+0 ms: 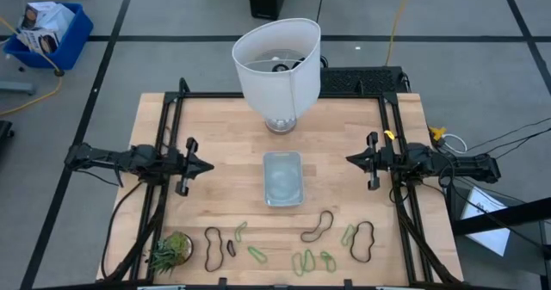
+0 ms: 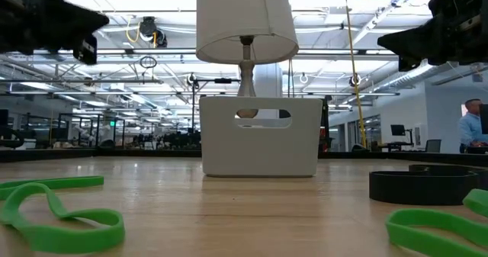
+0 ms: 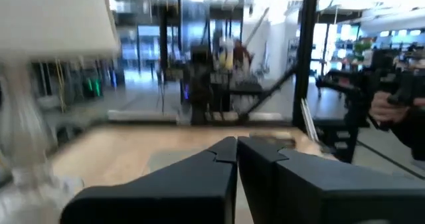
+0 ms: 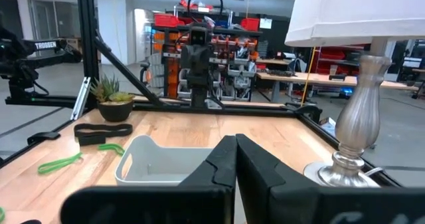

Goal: Pick and place rubber bands into bin
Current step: Put the black rubber band into the gray bin

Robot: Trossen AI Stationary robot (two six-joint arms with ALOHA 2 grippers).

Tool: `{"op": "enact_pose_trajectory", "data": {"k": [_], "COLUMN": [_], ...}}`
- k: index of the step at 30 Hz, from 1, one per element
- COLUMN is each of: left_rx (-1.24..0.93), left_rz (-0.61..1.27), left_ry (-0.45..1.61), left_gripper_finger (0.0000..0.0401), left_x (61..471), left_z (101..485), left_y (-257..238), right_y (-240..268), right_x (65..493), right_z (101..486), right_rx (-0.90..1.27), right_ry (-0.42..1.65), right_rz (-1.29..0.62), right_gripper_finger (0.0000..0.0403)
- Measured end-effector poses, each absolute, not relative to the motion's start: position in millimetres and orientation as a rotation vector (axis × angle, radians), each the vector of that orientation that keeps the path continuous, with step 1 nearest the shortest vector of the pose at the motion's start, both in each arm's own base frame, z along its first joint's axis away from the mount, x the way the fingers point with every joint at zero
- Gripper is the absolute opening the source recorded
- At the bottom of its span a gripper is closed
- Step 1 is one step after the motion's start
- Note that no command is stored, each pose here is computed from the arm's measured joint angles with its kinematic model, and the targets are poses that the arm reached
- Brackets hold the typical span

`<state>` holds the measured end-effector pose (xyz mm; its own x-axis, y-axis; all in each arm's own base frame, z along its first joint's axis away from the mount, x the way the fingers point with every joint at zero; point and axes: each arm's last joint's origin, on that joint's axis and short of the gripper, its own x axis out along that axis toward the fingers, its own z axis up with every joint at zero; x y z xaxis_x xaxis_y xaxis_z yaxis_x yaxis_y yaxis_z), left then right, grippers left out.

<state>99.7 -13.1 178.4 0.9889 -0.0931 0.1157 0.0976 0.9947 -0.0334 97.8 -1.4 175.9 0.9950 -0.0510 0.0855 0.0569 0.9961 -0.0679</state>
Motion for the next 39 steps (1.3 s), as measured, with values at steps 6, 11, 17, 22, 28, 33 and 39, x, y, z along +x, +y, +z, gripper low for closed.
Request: {"op": "enact_pose_trajectory", "data": {"k": [6, 11, 17, 22, 28, 33, 39], "left_rx": [-0.073, -0.068, -0.048, -0.084, -0.085, -0.085, -0.088], "left_rz": [-0.098, -0.097, -0.043, -0.038, -0.037, -0.041, -0.045], "left_ry": [-0.262, -0.243, -0.208, -0.192, -0.148, -0.147, -0.148], "left_gripper_finger": [0.0025, 0.0026, 0.0026, 0.0026, 0.0026, 0.0026, 0.0026], "left_x": [95.6, 96.0, 96.8, 97.1, 98.2, 98.3, 98.3], "left_z": [199.5, 198.3, 194.9, 193.4, 189.3, 189.2, 189.3], "left_y": [-12.4, -12.5, -11.1, -10.9, -11.1, -11.2, -11.3], "right_y": [-1.3, 2.8, 15.1, 34.6, 69.2, 97.7, 126.2], "right_x": [98.3, 99.7, 109.2, 132.2, 173.9, 204.1, 222.7], "right_z": [176.8, 191.7, 199.6, 210.9, 233.4, 239.8, 246.5], "right_rx": [-0.07, -0.07, -0.054, -0.117, -0.338, -0.551, -0.527], "right_ry": [-0.092, -0.243, -0.302, -0.156, 0.016, 0.234, 0.427], "right_rz": [-0.053, 0.06, 0.184, 0.175, 0.089, -0.027, -0.066], "right_gripper_finger": [0.0004, 0.001, 0.0059, 0.0114, 0.0169, 0.0197, 0.0233]}}
